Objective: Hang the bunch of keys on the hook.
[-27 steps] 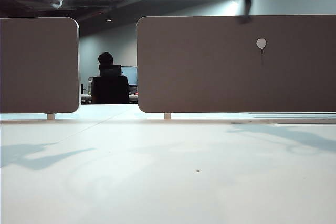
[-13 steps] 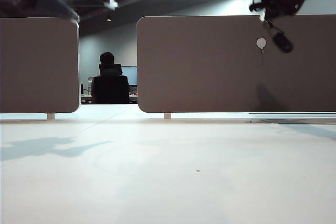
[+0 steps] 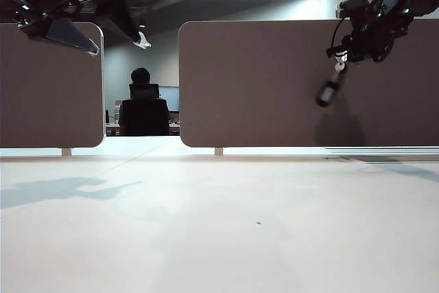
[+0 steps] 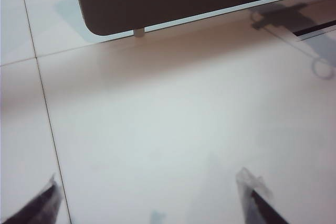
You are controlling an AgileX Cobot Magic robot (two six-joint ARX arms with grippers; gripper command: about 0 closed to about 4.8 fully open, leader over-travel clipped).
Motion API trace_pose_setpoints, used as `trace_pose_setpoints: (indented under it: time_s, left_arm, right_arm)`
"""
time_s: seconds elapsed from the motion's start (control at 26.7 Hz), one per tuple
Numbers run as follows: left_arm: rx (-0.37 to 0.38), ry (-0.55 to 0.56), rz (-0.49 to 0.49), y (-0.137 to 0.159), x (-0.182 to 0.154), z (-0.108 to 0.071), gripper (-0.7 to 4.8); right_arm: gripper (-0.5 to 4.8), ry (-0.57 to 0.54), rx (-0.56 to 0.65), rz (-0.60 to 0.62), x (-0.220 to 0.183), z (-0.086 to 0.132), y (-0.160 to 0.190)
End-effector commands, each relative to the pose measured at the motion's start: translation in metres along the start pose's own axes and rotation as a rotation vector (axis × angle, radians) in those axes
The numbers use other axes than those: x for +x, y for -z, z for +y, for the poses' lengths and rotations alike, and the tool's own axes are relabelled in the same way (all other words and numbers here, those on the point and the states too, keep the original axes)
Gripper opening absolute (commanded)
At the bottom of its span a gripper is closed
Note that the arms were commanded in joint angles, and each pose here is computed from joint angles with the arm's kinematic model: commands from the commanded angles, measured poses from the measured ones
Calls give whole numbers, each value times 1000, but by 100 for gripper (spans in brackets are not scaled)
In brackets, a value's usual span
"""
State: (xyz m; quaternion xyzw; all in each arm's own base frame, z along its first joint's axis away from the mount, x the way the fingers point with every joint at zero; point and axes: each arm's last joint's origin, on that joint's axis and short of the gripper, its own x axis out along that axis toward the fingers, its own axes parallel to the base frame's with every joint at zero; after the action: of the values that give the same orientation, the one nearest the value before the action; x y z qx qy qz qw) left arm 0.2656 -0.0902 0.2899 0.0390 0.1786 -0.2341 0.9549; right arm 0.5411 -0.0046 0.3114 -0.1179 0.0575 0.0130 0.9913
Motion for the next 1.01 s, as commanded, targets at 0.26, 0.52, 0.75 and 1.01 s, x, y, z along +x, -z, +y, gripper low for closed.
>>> trace_pose_setpoints:
  time_s: [0.26, 0.52, 0.75, 1.01]
  left_arm:
    - [29, -28, -14, -2, 1, 1, 479]
    - [29, -31, -14, -2, 1, 1, 479]
    - [27, -30, -2, 0, 4, 2, 479]
    - [26, -29, 4, 1, 5, 2, 479]
  right_arm:
    - [-6, 51, -6, -94, 18, -5, -11]
    - [-6, 76, -11, -61, 23, -7, -3]
    - [-6, 76, -64, -23, 23, -8, 0]
    - [-5, 95, -69, -10, 23, -8, 1]
